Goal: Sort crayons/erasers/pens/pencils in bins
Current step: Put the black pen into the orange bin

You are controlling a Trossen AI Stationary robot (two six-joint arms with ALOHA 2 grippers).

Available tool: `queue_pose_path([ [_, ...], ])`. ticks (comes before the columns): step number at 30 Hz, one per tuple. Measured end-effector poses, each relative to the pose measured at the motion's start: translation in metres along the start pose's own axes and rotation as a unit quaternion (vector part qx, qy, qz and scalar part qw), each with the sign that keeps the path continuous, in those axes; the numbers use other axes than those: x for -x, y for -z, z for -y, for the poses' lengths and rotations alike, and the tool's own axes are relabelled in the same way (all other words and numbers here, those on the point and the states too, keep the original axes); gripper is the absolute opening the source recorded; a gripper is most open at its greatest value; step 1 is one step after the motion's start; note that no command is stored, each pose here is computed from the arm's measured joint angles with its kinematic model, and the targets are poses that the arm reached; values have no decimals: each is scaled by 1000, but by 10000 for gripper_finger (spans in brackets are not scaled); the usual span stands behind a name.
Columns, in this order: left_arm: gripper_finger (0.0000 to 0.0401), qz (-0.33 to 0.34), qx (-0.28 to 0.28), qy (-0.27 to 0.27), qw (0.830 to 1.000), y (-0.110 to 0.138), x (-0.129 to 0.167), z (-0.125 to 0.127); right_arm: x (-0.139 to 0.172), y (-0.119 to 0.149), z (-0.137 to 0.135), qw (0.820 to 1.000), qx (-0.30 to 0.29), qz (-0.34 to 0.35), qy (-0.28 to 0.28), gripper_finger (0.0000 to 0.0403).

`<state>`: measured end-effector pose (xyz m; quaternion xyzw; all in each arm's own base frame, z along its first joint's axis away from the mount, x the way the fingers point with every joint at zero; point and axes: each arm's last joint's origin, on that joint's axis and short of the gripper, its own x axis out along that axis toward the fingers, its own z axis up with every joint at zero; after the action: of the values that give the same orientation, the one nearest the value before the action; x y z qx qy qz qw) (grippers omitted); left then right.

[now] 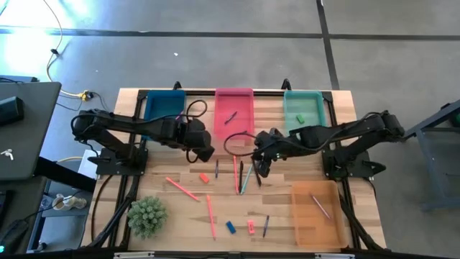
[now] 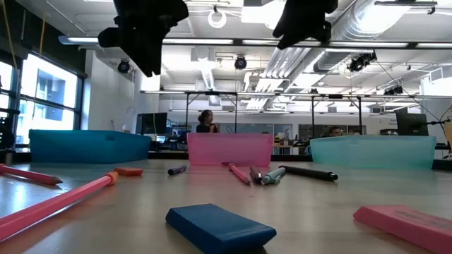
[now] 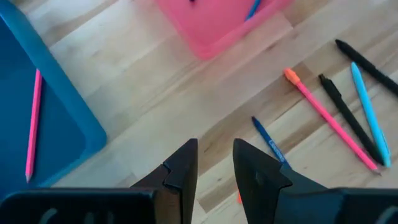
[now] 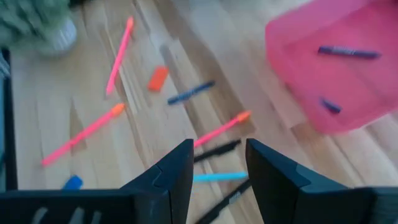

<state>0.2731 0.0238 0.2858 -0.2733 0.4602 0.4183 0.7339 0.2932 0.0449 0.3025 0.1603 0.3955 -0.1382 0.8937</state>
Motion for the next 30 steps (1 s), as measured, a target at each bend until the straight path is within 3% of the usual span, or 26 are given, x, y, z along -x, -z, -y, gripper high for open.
queue_pose_path([
  [6, 90, -31, -7, -27, 999, 16, -24, -16, -18, -1, -6, 996, -40, -67, 45, 139],
  [11, 90, -52, -2, 8, 999, 29, -42, -31, -39, 5, -10, 990, -80, -105, 55, 139],
  [30, 90, 38, -40, 114, 992, 33, 7, -85, -113, 52, -25, 942, -191, -243, 132, 139],
])
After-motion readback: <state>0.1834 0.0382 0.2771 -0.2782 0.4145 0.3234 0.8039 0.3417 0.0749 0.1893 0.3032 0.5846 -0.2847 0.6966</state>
